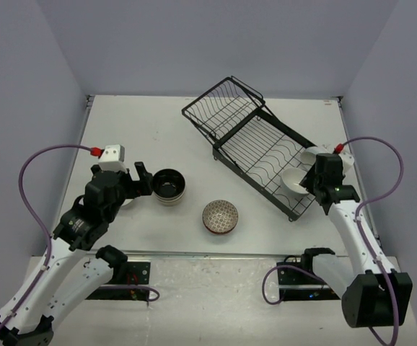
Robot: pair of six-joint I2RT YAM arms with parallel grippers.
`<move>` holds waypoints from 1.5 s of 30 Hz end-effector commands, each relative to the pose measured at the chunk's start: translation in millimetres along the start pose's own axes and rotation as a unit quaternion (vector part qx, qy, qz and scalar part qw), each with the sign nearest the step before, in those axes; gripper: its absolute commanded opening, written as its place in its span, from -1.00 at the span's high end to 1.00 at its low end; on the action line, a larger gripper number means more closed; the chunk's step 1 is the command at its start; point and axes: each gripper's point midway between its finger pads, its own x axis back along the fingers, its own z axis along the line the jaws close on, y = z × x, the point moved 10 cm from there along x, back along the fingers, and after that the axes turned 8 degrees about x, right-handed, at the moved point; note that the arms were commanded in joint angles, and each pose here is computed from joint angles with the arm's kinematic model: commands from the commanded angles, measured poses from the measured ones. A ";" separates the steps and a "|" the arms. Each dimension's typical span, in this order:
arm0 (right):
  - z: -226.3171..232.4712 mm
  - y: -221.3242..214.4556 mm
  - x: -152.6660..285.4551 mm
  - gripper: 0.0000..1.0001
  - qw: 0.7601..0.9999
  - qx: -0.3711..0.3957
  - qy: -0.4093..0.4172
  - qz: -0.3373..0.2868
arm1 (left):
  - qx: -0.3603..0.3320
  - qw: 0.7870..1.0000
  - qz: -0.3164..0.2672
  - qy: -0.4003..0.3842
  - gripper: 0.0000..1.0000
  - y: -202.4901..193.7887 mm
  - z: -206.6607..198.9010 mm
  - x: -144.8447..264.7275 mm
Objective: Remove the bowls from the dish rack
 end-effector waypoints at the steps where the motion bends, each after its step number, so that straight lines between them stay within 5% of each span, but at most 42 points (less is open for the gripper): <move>1: 1.1 -13.6 -7.0 -0.04 0.999 -0.034 -0.002 0.042 | -0.002 1.000 -0.011 -0.009 -1.00 4.2 -2.8 -0.2; 12: 5.7 -26.5 -17.6 0.19 0.995 -0.073 0.029 0.062 | -0.001 1.000 -0.013 -0.011 -1.00 4.4 -2.7 0.7; 24: 11.3 -25.5 -20.9 1.00 0.994 -0.071 0.048 0.074 | -0.001 1.000 -0.014 -0.005 -1.00 4.0 -1.6 0.8; 32: 12.4 -12.4 -0.2 1.00 0.989 -0.109 0.102 -0.006 | -0.004 1.000 -0.001 -0.014 -1.00 7.6 -6.2 0.6; 38: 19.1 12.0 11.6 1.00 0.984 -0.113 0.131 -0.050 | 0.040 0.993 0.037 -0.102 -1.00 10.6 -31.0 -1.5; 45: 42.8 32.9 26.0 1.00 0.985 -0.036 0.165 -0.024 | 0.037 0.985 0.084 -0.147 -1.00 23.8 -105.0 -28.1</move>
